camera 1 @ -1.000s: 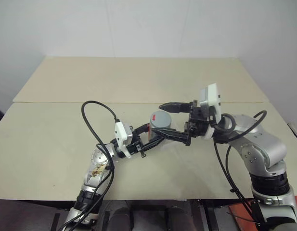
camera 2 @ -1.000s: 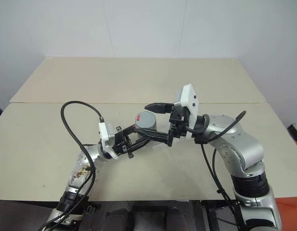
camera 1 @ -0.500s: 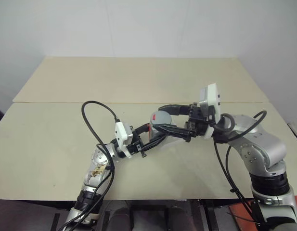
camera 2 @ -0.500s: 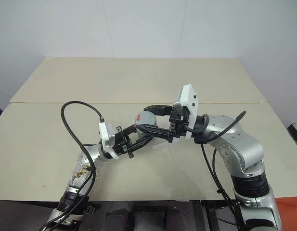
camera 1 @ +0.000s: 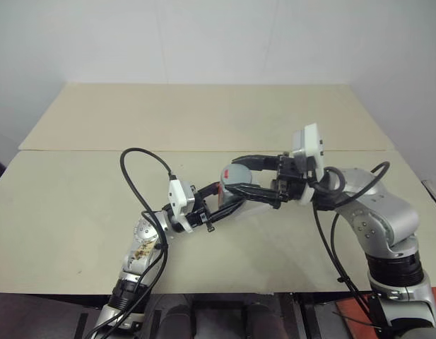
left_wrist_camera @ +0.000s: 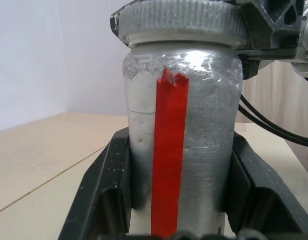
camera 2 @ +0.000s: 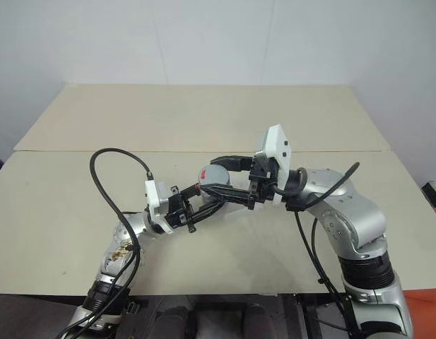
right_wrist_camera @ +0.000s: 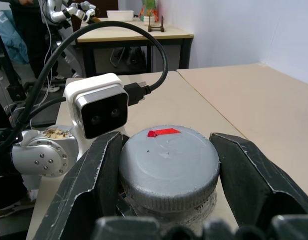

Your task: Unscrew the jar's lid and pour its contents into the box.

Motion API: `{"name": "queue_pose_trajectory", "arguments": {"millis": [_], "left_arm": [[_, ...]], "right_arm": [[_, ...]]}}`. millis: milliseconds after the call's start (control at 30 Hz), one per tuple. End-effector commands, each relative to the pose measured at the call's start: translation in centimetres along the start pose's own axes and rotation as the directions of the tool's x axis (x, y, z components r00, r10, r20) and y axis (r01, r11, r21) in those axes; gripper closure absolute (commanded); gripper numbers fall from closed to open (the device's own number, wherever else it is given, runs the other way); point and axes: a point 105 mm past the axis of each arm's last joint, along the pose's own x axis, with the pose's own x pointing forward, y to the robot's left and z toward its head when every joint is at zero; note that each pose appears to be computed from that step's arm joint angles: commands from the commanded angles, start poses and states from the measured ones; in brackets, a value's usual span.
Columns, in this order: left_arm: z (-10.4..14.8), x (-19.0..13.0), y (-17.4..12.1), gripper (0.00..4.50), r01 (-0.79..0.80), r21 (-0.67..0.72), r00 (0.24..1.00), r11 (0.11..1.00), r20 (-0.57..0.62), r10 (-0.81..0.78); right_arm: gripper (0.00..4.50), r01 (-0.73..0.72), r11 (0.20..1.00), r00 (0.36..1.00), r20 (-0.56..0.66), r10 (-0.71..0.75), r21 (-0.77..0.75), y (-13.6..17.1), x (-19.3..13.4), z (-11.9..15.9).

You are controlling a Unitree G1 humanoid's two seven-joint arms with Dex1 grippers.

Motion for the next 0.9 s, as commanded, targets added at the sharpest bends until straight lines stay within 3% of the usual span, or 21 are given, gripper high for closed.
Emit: {"name": "queue_pose_trajectory", "arguments": {"millis": [33, 267, 500, 900], "left_arm": [[1.0, 0.3, -0.3, 2.5, 0.033, 0.014, 0.999, 0.999, 0.036, -0.033], [1.5, 0.1, -1.4, 2.5, 0.154, -0.049, 0.988, 0.987, 0.042, -0.152], [1.4, -0.1, -1.3, 2.5, 0.155, -0.038, 0.988, 0.987, 0.03, -0.154], [1.3, -0.1, -2.1, 2.5, 0.165, -0.05, 0.986, 0.985, 0.035, -0.163]], "right_arm": [[1.67, -0.01, 0.998, 1.0, 0.026, 0.011, -0.056, -0.1, -0.1, 1.2], [1.67, -0.178, 0.983, 0.983, 0.028, 0.179, -0.038, -0.2, -0.7, 1.5], [1.67, -0.262, 0.964, 0.962, 0.091, 0.257, 0.041, -1.0, -0.5, 2.4], [1.67, -0.294, 0.947, 0.948, 0.163, 0.272, 0.127, -1.4, -0.3, 2.5]]}}
